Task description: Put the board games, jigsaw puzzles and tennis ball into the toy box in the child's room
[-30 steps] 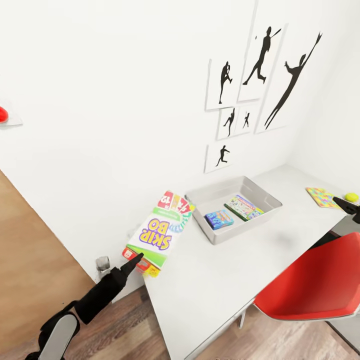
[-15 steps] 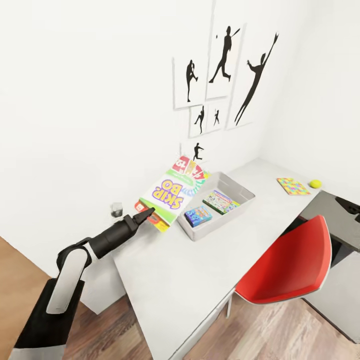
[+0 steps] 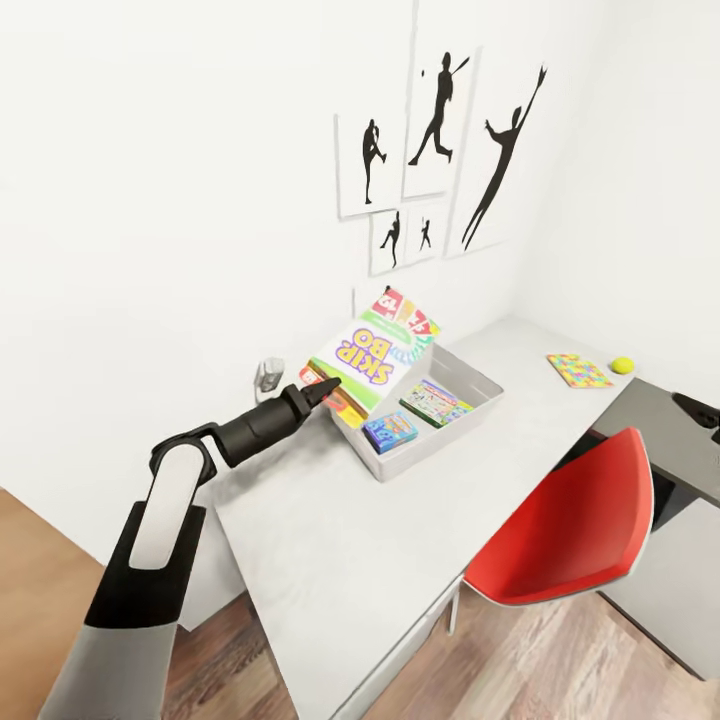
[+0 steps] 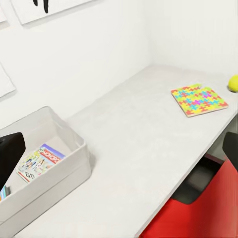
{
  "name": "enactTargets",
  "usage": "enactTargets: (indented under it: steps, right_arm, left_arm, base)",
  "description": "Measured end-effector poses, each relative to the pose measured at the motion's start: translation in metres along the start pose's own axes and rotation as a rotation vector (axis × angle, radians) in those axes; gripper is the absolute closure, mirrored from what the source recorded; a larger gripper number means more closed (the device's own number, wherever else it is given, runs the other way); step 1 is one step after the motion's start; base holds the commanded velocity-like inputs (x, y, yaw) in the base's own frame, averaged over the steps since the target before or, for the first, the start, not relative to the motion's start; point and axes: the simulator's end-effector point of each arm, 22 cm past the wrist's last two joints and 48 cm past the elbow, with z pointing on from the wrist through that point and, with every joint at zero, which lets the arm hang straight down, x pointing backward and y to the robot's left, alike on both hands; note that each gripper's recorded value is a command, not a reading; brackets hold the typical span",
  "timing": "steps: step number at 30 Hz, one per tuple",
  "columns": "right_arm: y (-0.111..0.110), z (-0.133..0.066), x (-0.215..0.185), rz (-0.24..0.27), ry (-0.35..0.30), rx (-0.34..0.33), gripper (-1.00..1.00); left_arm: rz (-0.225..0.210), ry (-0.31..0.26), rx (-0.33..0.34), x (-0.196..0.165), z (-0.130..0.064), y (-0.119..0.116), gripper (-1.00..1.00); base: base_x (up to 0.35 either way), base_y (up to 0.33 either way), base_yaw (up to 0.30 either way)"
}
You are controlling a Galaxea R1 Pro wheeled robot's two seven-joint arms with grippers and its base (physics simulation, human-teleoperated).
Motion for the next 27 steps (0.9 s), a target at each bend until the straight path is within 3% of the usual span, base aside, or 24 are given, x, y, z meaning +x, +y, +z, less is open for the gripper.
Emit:
enactTargets:
  steps: [12,21,24,27]
  right_arm:
    - [0.006,-0.001,0.0,0.005,-0.001,-0.021,-1.0]
    - [0.009,-0.004,-0.005,0.004,-0.01,-0.032,-1.0]
    - [0.011,-0.005,-0.007,0.004,-0.013,-0.034,-1.0]
    - [0.011,-0.006,-0.009,0.003,-0.017,-0.036,-1.0]
  left_arm:
    - [0.004,-0.002,0.004,-0.002,0.0,-0.004,1.0]
    - [0.029,-0.007,0.016,-0.016,0.003,-0.017,1.0]
    - [0.036,0.024,-0.025,-0.027,0.017,-0.01,1.0]
    - [0.044,0.096,-0.068,-0.032,0.033,-0.003,1.0]
  base:
    - [0.0,-0.306,0.0]
    - [0.0,-0.065,0.0]
    - [0.0,-0.008,0.0]
    - [0.0,-0.003,0.0]
